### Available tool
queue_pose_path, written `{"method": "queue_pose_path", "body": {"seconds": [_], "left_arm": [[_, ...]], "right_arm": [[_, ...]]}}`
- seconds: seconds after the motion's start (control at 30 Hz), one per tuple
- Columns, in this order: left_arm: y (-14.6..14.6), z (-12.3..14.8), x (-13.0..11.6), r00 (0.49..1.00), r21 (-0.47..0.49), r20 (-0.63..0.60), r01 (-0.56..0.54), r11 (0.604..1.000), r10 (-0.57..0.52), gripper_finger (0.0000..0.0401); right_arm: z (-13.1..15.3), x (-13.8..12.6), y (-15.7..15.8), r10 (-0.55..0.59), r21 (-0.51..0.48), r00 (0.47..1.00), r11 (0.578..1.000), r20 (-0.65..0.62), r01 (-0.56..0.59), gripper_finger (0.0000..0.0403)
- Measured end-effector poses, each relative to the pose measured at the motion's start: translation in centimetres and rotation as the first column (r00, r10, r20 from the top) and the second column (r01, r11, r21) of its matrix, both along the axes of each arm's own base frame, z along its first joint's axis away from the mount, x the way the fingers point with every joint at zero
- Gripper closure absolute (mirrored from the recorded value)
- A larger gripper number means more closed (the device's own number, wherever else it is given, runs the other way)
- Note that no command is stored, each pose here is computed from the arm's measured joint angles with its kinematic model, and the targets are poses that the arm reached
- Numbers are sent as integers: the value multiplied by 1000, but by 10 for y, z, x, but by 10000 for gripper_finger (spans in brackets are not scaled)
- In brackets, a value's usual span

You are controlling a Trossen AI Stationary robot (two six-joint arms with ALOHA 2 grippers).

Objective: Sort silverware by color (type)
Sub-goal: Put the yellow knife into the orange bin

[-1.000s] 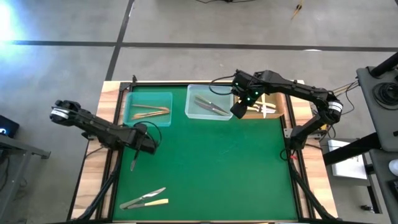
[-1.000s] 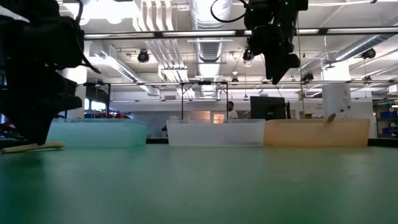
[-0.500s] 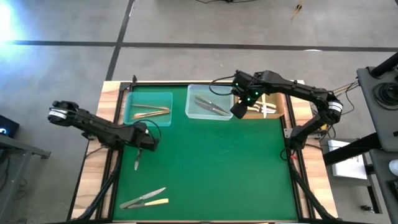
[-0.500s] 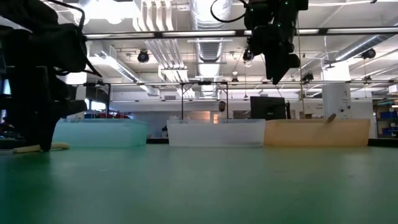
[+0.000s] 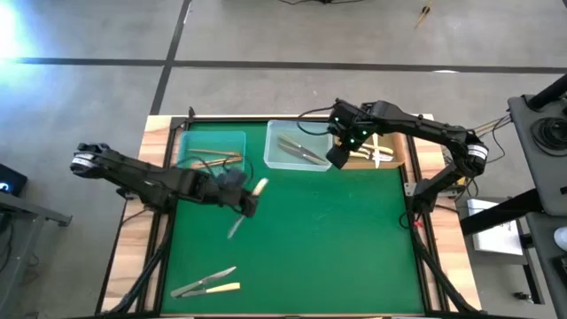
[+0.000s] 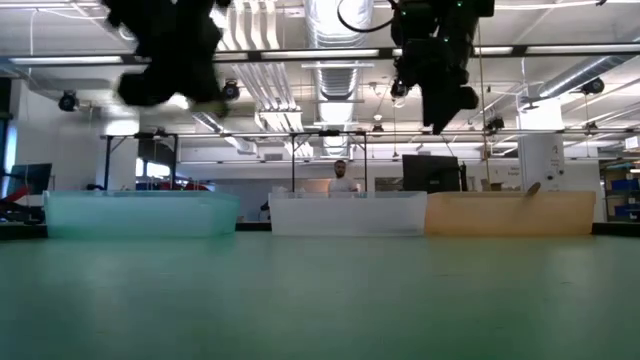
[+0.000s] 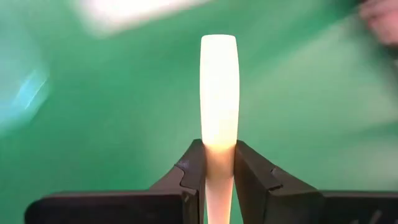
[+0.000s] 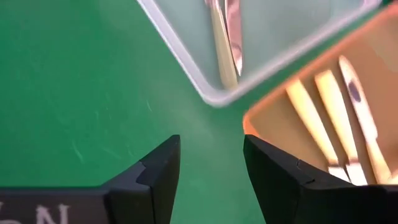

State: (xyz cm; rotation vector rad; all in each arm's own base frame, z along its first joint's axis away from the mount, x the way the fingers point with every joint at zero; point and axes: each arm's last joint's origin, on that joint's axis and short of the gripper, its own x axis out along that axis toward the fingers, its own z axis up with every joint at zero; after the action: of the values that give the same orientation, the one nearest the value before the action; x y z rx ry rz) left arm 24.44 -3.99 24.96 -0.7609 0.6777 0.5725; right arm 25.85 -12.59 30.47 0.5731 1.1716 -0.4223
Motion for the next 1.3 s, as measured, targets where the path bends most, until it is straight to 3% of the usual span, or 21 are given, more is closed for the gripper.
{"method": "queue_pose_path", "body": {"seconds": [0.07,0.17,0.33,0.47,0.63,0.97,1.07,1.3], "left_arm": [[-1,33,12,993,91,111,37,995,-47,363],[1,69,25,983,248,167,32,968,-75,363],[13,97,38,982,395,184,-40,918,-36,363],[26,91,45,990,413,144,-66,908,7,363],[41,89,43,984,432,152,-149,890,91,363],[52,90,54,974,448,200,-189,874,108,363],[56,93,58,964,456,243,-211,864,107,363],[74,97,70,954,485,282,-232,843,100,363]], "right_arm": [[2,6,-2,-1,-29,998,1000,64,3,239],[9,20,-3,36,-56,975,998,219,-25,248],[28,43,2,154,-80,849,988,505,-131,258],[43,54,9,183,-101,748,983,638,-155,263],[52,55,9,177,-118,702,984,690,-132,261],[67,68,9,163,-141,562,986,811,-84,224],[69,69,7,135,-133,545,990,827,-43,211],[68,70,4,77,-136,561,989,824,64,196]]}}
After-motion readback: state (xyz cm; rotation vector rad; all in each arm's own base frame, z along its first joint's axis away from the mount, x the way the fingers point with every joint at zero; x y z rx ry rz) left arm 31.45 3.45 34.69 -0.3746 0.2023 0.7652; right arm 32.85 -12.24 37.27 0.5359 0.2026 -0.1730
